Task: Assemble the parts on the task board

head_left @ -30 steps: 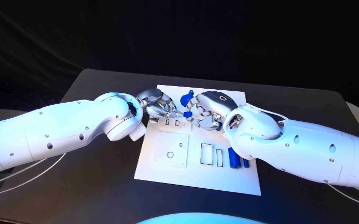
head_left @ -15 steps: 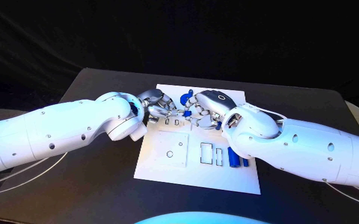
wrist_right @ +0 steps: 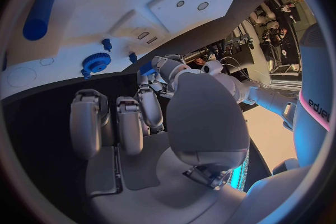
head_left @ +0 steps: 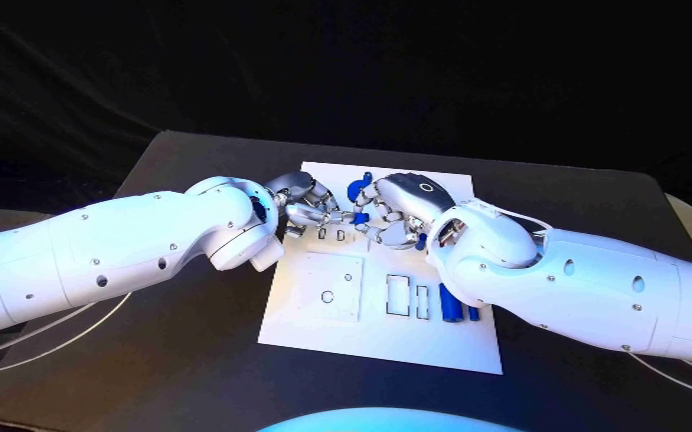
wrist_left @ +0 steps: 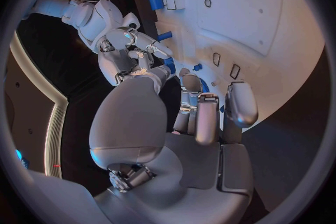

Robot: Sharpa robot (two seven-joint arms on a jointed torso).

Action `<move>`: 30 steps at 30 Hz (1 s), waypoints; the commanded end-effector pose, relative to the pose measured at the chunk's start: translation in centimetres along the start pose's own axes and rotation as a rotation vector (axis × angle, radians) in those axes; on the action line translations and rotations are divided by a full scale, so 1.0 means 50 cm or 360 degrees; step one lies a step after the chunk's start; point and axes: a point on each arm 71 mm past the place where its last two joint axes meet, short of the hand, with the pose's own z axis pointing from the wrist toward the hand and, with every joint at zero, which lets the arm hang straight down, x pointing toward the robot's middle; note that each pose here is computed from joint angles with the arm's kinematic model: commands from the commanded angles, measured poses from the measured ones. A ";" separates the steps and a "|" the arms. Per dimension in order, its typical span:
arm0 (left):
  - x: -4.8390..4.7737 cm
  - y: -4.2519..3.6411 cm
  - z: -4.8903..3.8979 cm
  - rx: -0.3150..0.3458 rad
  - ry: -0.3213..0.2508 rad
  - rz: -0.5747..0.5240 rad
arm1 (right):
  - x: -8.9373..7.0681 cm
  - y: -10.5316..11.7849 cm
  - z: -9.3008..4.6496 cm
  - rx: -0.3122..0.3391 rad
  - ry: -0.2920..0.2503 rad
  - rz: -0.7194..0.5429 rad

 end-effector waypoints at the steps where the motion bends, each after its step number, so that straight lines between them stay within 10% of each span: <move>1: 0.003 -0.001 0.001 -0.0008 0.0020 0.0012 | -0.004 0.005 -0.001 -0.0019 -0.0038 -0.0002; 30: 0.001 0.002 0.001 -0.0024 0.0018 0.0021 | -0.010 0.020 -0.005 -0.0074 -0.0100 0.0023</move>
